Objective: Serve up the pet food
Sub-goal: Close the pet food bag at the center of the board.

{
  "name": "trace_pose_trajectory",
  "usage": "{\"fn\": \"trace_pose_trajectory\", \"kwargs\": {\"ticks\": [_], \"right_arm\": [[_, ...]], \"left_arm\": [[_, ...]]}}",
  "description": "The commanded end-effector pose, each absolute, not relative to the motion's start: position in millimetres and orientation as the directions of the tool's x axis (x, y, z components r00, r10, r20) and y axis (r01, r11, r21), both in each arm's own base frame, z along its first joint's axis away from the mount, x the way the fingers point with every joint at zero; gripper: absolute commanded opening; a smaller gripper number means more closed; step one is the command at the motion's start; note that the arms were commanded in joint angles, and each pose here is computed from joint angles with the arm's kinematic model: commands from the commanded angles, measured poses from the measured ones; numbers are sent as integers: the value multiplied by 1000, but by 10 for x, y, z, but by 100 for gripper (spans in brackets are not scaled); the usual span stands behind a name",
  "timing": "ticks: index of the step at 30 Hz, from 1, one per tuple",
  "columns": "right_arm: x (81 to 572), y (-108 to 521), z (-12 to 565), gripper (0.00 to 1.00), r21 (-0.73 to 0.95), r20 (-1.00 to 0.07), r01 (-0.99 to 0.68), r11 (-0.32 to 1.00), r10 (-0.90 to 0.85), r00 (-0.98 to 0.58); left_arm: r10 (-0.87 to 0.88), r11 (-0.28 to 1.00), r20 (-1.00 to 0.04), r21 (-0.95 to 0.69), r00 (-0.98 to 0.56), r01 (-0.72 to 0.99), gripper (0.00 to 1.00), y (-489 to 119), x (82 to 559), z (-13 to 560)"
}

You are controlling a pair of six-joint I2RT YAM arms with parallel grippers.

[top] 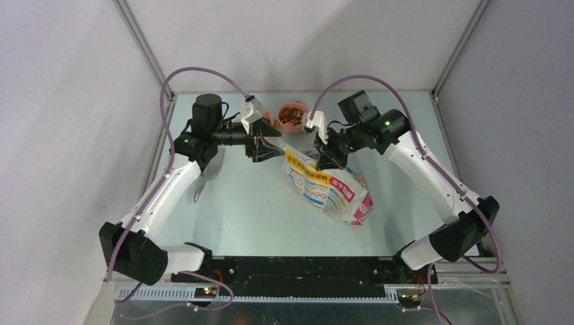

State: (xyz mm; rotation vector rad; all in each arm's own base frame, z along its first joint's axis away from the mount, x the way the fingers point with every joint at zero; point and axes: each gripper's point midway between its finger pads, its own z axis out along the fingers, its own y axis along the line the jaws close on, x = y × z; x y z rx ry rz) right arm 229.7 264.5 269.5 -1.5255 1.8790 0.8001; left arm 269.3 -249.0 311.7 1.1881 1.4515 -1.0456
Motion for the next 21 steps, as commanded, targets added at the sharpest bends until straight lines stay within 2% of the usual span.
{"fn": "trace_pose_trajectory", "kwargs": {"ticks": [1,7,16,19,21], "right_arm": [[2010,3043,3500,0,18,-918,-998,-62,-396,8],[1873,3001,3449,0,67,-902,-991,-112,-432,-12],[1972,2938,3403,0,54,-893,-996,-65,-450,-19],[1987,2924,3405,0,51,-894,-997,-60,-448,-19],[1992,2925,3397,0,52,-893,-997,-60,-449,-20]], "left_arm": [[135,126,-990,44,26,991,70,-2518,2602,3392],[121,47,-992,37,31,998,73,-2559,2447,3468],[160,-165,-986,-72,-46,984,75,-2847,2112,3157],[207,-174,-975,-116,-79,978,76,-2859,2064,3011],[250,-125,-965,-111,-77,986,75,-2878,2181,2874]]}}
